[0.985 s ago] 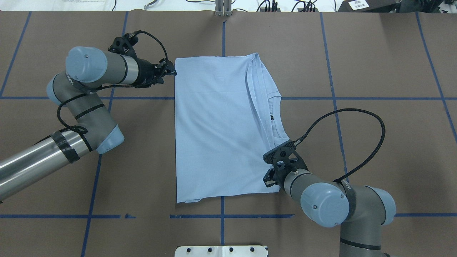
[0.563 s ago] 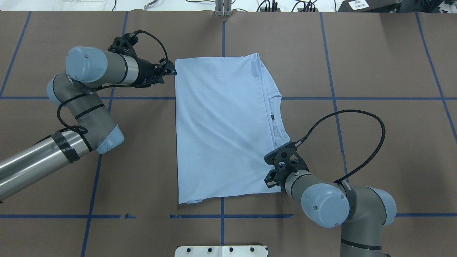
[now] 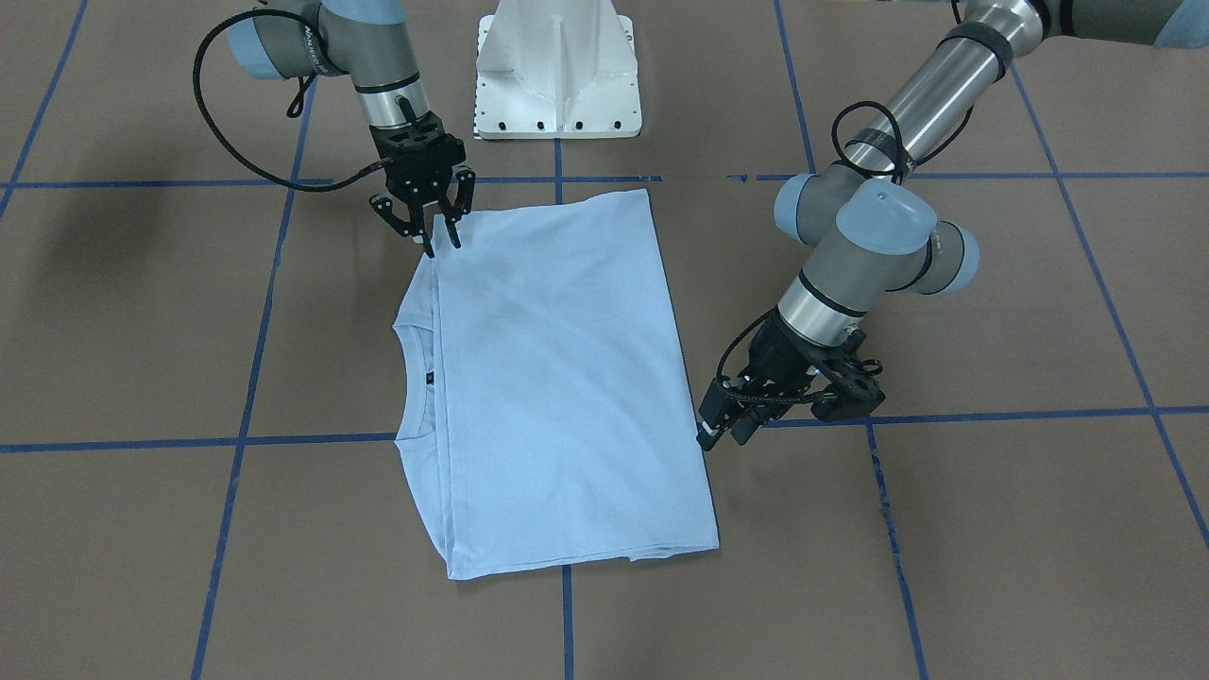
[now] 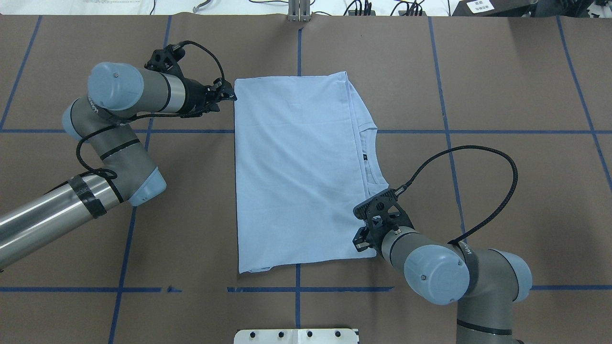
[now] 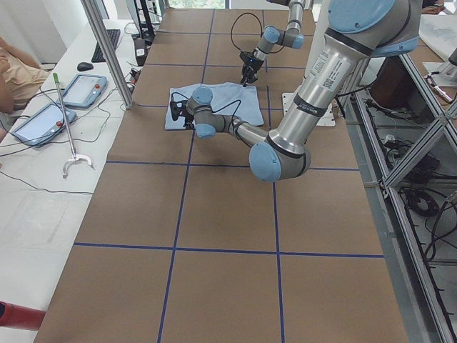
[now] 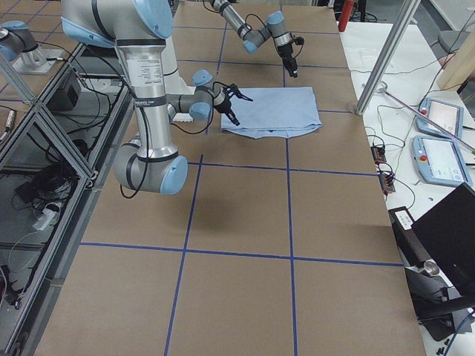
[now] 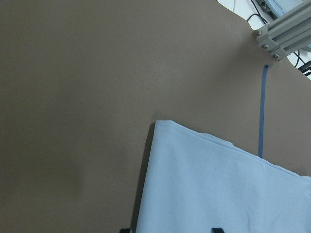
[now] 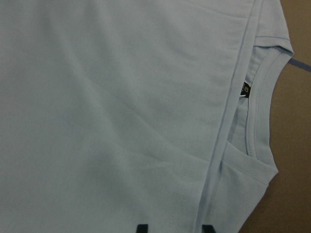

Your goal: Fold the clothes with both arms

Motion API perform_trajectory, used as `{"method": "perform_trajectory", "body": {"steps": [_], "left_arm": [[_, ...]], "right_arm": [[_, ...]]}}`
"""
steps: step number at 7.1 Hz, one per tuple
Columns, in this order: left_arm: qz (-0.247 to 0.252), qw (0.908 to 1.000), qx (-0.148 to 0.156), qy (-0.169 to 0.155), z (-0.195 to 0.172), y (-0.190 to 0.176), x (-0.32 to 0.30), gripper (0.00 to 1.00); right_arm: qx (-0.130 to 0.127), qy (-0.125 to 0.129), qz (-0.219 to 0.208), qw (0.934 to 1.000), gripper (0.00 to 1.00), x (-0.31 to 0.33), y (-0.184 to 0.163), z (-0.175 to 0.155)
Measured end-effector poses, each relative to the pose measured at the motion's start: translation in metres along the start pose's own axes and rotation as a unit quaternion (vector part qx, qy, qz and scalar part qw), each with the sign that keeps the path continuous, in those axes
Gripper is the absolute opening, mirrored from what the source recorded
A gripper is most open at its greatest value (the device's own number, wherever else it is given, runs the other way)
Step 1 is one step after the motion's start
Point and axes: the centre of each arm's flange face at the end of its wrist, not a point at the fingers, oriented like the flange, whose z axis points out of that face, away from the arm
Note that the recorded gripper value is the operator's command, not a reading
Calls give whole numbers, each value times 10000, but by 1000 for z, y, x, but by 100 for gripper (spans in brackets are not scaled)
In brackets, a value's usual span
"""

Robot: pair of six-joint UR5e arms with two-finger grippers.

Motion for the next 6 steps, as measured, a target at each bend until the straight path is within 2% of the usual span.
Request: {"method": "perform_trajectory", "body": {"steps": [1,2,3,5,6], "left_arm": [[0,10000,0,1,0,0,0,63],[0,10000,0,1,0,0,0,63],[1,10000,0,4,0,0,1,63],[1,10000,5,6,0,0,1,63],[2,10000,7,6,0,0,1,63]], "right_arm": [[12,-21,404,9992,87,0,-1,-2],[-1,-16,793,9969,99,-1,0,-2],[-34,-8,1242,9923,98,-3,3,0],[-126,-46,2322,9726,98,-14,11,1],[-177,-56,2646,9642,96,-17,14,1]]}}
